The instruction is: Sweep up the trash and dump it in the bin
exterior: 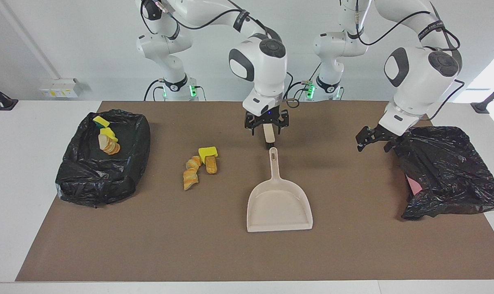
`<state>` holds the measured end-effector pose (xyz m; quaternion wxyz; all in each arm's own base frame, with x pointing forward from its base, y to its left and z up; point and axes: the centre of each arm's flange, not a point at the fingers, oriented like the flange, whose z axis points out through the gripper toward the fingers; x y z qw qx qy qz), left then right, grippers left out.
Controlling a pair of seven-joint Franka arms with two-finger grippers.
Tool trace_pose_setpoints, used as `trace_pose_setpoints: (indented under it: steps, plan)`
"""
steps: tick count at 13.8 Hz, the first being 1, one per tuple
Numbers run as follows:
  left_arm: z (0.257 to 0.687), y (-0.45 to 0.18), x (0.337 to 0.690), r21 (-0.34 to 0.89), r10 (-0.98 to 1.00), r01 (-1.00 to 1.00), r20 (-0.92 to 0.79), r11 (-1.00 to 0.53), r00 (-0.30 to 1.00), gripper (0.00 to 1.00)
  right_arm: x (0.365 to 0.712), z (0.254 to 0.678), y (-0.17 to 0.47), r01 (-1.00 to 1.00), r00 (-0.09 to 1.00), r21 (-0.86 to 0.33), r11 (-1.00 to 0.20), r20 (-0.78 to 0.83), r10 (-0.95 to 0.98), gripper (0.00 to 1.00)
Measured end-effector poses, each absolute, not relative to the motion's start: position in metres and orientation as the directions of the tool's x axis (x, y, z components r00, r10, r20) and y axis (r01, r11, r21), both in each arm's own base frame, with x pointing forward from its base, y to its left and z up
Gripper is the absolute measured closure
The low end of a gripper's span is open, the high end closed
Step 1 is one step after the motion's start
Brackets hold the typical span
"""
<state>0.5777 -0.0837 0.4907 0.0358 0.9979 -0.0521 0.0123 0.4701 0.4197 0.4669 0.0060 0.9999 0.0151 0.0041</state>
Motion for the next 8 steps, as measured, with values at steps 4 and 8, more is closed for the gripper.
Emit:
trace_pose_setpoints:
  steps: [4,8]
  plan:
    - [0.484,-0.149,0.567,0.072,-0.17,-0.17,0.014,-0.983,0.985,0.0,0.384,0.464,0.423,0.074,0.994,0.01,-0.997,-0.081,0.073,0.0]
    - [0.456,-0.212,0.569,0.073,-0.178,-0.176,-0.022,-0.982,0.984,0.0,0.323,0.418,0.431,0.117,0.987,-0.017,-0.993,-0.109,0.118,0.0]
